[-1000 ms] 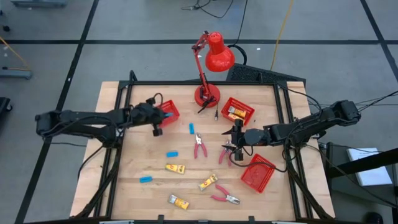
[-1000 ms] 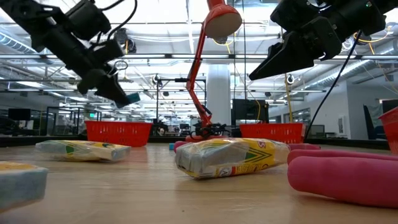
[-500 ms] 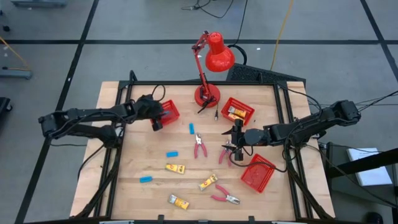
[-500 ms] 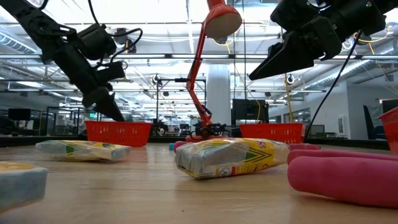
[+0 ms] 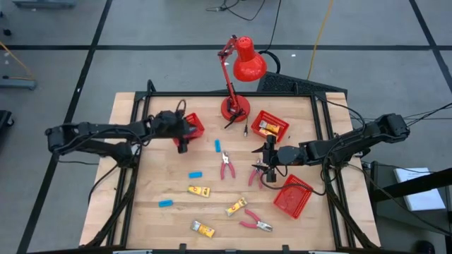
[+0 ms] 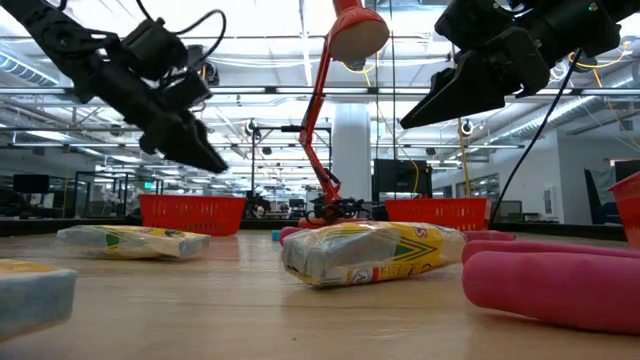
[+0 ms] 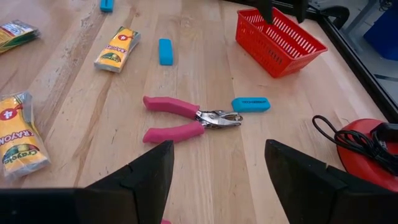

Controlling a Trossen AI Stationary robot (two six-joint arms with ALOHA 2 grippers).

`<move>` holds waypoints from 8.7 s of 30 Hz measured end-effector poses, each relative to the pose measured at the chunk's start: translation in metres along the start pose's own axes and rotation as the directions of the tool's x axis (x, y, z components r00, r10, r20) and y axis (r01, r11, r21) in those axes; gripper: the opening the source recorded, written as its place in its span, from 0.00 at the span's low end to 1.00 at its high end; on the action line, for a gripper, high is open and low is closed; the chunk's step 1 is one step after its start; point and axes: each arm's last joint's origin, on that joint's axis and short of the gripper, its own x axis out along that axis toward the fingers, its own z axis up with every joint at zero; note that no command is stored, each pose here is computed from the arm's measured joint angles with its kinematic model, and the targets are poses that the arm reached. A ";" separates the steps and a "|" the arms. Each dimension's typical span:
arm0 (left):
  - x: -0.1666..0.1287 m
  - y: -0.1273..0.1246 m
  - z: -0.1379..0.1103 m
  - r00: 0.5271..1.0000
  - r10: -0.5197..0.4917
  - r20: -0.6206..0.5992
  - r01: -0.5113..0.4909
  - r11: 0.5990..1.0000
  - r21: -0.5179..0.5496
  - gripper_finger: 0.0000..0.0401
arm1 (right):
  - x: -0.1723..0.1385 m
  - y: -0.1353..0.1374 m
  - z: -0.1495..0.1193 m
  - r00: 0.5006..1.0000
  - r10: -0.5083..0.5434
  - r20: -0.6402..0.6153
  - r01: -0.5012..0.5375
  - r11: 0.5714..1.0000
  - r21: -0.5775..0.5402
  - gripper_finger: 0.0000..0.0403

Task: Pick & Place School Supplies
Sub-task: Put the blue eraser into the left red bin

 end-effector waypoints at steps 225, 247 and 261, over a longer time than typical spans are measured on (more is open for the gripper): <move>0.128 -0.028 0.031 0.929 -0.120 -0.350 0.304 0.785 0.539 0.50 | 0.000 0.000 0.000 1.000 0.003 0.001 -0.003 1.000 -0.026 0.60; 0.164 -0.018 0.038 0.835 -0.242 -0.493 0.413 0.870 0.271 0.24 | 0.000 0.000 0.000 1.000 0.004 0.001 -0.004 1.000 -0.015 0.60; 0.158 -0.012 0.048 0.875 -0.240 -0.421 0.319 0.939 0.128 0.00 | 0.000 0.000 0.000 1.000 0.004 0.001 -0.004 1.000 -0.017 0.60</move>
